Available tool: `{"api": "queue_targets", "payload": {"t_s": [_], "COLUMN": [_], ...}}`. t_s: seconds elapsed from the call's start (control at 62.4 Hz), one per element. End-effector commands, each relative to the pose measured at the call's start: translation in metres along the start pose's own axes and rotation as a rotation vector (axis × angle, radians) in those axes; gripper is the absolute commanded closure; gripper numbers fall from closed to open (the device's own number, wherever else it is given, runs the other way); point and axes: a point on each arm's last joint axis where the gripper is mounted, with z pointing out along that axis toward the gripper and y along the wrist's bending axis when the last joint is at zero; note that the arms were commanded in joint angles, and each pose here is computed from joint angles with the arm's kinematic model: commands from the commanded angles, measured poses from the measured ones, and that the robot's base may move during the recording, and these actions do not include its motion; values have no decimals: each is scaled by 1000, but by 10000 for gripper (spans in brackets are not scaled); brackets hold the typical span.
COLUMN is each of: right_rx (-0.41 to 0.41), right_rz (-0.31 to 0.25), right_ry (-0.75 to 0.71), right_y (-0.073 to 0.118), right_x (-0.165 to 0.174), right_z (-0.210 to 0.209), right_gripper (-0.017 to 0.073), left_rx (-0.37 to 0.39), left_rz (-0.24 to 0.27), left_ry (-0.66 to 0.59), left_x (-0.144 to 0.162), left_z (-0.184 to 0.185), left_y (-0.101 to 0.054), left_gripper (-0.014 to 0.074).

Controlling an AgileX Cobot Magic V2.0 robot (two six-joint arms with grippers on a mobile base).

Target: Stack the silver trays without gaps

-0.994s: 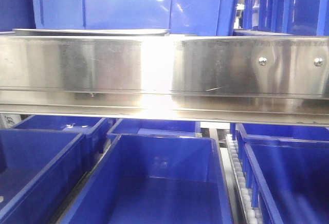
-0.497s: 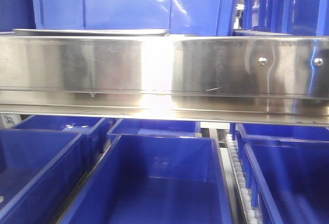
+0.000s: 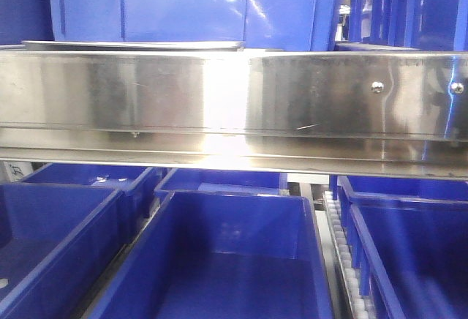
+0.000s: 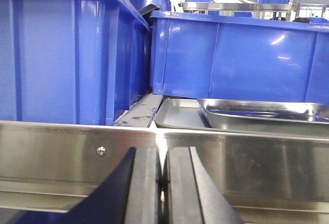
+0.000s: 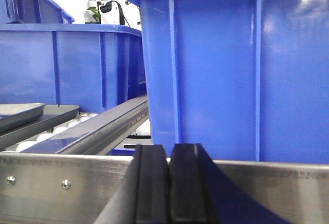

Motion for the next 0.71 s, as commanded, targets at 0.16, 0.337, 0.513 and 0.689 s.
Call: {"api": "queue_targets", "payload": {"t_s": [0.16,0.337,0.513,0.689], "right_rx": [17,21,21,19], "right_rz": [-37,-108,-110,-110], "right_ry": [4,7,7,-6], "right_y": [-1,-2,-2,-2], "right_x": [1,1,1,0], "right_z": [0,0,0,0], "right_gripper": [637,637,637,637], "left_rx": [-1,-1,-1,-1], "left_rz": [0,0,0,0], "left_ry": [-17,-17,-17,-17], "left_x": [-2,-2,-2,-2], "left_z": [-1,-1,-1,-1], "left_y": [0,0,0,0], "left_gripper": [589,589,589,589]}}
